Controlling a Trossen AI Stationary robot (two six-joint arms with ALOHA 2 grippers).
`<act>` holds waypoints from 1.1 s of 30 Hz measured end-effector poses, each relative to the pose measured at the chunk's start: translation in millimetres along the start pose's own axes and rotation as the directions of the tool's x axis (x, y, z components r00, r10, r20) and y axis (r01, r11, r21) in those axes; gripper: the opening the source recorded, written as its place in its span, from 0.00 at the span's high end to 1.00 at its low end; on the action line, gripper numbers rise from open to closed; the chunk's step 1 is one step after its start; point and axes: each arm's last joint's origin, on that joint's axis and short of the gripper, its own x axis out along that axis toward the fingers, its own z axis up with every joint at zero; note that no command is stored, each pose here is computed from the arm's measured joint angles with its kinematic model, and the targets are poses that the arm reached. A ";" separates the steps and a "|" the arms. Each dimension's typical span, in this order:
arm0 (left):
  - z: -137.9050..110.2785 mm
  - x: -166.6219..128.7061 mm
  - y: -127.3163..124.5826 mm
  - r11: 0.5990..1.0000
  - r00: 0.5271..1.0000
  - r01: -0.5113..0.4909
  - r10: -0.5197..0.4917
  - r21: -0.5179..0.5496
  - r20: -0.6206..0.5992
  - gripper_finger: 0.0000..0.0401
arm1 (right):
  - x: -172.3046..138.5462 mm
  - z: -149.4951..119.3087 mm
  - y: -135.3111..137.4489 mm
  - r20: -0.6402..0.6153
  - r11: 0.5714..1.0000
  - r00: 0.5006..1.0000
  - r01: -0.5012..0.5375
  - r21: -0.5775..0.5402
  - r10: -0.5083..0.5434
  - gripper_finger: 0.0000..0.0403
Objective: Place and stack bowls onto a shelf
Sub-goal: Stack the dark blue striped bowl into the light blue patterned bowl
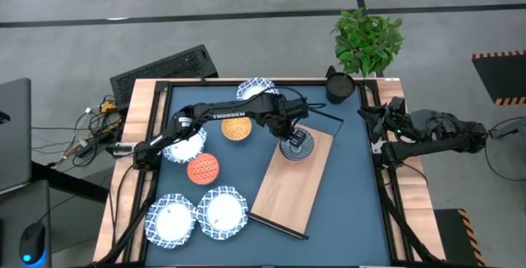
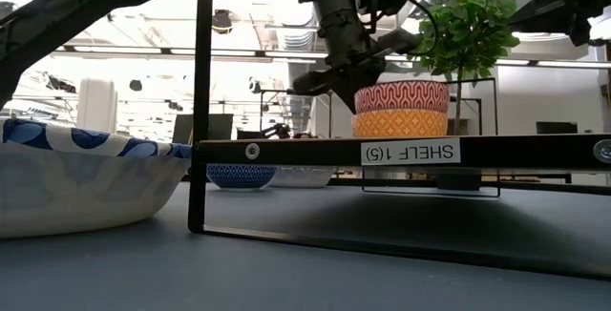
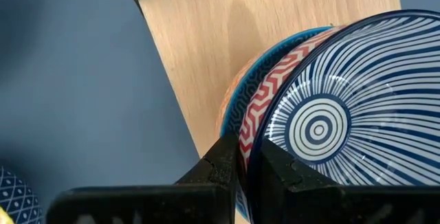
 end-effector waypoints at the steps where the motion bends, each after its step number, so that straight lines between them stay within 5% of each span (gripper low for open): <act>1: 0.1 0.0 0.0 1.000 1.000 -0.001 0.001 0.007 0.003 0.95 | 0.0 0.0 0.0 0.000 1.000 1.000 0.000 0.000 0.000 0.70; 18: -0.3 -4.0 -0.8 1.000 1.000 0.019 -0.018 0.010 -0.023 0.60 | 0.0 -0.4 -0.2 -0.003 1.000 1.000 0.001 -0.003 -0.001 0.70; 33: -3.4 -8.9 0.9 1.000 0.997 0.014 -0.013 0.012 -0.077 0.53 | 0.0 -0.4 -0.2 -0.004 1.000 1.000 0.000 -0.003 0.000 0.70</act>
